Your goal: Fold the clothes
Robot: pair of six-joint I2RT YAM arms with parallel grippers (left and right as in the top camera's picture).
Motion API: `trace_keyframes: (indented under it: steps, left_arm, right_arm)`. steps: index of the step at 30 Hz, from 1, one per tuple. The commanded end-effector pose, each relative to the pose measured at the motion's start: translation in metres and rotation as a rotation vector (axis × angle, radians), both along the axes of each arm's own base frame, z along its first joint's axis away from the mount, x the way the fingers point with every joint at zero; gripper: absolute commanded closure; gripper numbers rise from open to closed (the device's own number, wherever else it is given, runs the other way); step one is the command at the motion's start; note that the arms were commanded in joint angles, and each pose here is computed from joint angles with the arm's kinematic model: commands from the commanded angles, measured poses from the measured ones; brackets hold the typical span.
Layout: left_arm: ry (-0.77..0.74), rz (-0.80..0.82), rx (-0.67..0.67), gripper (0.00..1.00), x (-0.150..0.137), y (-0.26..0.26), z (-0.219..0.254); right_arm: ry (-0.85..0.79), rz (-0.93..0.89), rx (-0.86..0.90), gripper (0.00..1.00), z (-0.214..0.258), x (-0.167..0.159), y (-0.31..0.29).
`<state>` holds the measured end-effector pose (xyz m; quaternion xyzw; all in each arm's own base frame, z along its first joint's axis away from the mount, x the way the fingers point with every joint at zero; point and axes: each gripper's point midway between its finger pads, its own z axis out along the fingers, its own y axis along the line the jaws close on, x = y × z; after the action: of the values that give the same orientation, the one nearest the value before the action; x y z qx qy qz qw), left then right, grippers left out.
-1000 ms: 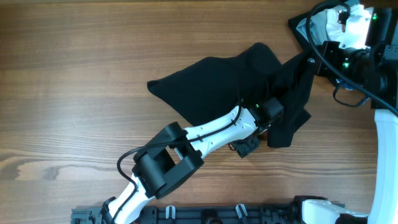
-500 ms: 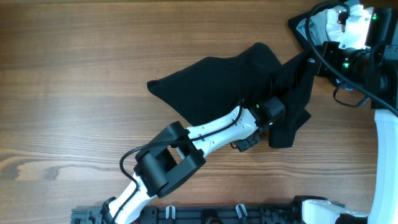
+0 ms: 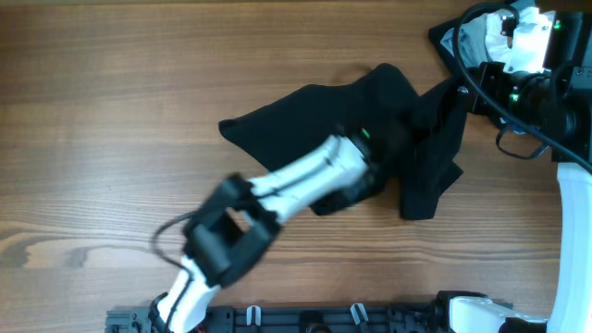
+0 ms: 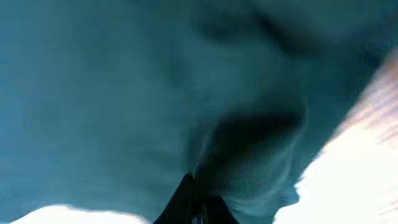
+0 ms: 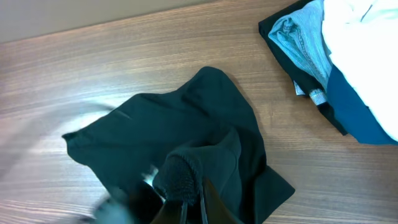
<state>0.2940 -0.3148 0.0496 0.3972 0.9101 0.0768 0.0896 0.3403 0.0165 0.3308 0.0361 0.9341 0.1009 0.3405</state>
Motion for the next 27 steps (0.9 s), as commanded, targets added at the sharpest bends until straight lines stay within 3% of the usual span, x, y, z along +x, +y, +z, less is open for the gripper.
trace_keyframes:
  steps: [1,5,10,13,16,20,23,27]
  left_arm:
    - [-0.239,0.311,-0.26,0.96,0.071,0.047,0.123]
    - [-0.328,0.46,-0.39,0.96,0.102,0.107,0.178]
    - [-0.402,0.576,-0.448,0.96,0.122,0.16,0.207]
    - [-0.491,0.711,-0.554,0.96,0.132,0.192,0.246]
    - [-0.595,0.739,-0.711,0.96,0.114,0.219,0.32]
    - [-0.815,0.7,-0.801,0.96,0.053,0.249,0.41]
    - [-0.952,0.74,-0.796,0.96,0.013,0.276,0.442]
    - [-1.093,0.795,-0.786,0.96,-0.023,0.304,0.469]
  right_arm:
    - [-0.022,-0.001,-0.024,0.96,0.003,0.004,-0.004]
    - [-0.044,0.011,-0.005,0.96,0.008,0.008,0.0]
    - [-0.074,0.011,-0.003,0.96,0.013,0.011,0.0]
    - [-0.139,0.031,0.013,0.96,0.039,0.0,0.005]
    - [-0.266,0.035,0.002,0.96,0.087,-0.032,0.007]
    - [-0.404,-0.069,-0.086,0.96,0.132,-0.088,-0.012]
    - [-0.476,-0.136,-0.111,0.96,0.148,-0.125,-0.021]
    - [-0.534,-0.137,-0.113,0.96,0.159,-0.145,-0.02]
